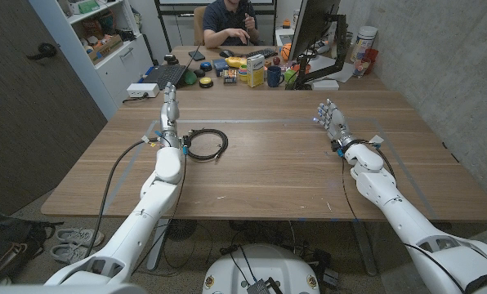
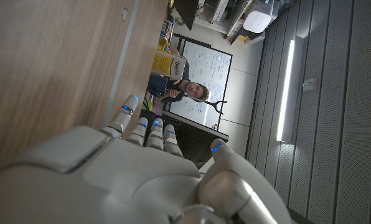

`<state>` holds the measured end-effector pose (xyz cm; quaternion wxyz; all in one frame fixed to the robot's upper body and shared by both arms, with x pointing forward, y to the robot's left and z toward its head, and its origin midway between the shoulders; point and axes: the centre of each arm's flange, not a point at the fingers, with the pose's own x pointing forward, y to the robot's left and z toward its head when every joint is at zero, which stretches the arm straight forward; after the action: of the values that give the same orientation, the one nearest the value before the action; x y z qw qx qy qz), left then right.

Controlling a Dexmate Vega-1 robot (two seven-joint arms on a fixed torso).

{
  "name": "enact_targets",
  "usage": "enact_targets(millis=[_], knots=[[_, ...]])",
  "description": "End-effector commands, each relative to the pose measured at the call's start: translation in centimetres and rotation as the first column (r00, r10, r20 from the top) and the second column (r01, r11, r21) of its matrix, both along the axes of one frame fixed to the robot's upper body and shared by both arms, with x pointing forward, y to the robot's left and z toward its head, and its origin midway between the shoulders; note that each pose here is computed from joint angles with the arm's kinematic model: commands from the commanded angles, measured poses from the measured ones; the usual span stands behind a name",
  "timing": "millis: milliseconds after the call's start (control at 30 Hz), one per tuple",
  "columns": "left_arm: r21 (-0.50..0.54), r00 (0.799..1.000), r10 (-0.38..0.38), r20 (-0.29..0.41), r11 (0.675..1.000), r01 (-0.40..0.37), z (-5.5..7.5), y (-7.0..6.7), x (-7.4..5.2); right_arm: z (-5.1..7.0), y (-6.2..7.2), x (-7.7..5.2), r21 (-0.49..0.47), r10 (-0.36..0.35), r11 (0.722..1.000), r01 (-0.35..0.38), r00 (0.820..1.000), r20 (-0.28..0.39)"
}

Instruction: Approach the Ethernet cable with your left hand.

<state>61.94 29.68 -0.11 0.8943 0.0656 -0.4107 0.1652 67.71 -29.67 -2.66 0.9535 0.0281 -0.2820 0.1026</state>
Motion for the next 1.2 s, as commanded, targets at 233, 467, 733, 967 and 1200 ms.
enact_targets(millis=[233,467,733,967,1200], knots=[[0.261,0.932,0.322,0.163,0.897,-0.356,3.3,-1.5,-3.0,-0.4,-0.2,0.3,0.012,0.006,1.0,-0.006,1.0,-0.007],[0.407,0.881,0.426,0.205,0.782,-0.473,4.5,-2.0,-3.7,-0.4,-0.2,0.5,0.009,0.008,1.0,-0.008,1.0,-0.01],[0.552,0.802,0.53,0.277,0.596,-0.584,5.5,-2.8,-4.2,-0.5,-0.2,0.7,0.007,0.011,1.0,-0.011,1.0,-0.013],[0.625,0.735,0.599,0.318,0.45,-0.638,5.3,-3.4,-4.6,-0.5,-0.1,0.8,0.003,0.01,1.0,-0.01,1.0,-0.009],[0.714,0.711,0.639,0.293,0.348,-0.607,4.8,-3.7,-4.2,-0.6,-0.1,0.6,0.008,0.013,1.0,-0.013,1.0,-0.01]])
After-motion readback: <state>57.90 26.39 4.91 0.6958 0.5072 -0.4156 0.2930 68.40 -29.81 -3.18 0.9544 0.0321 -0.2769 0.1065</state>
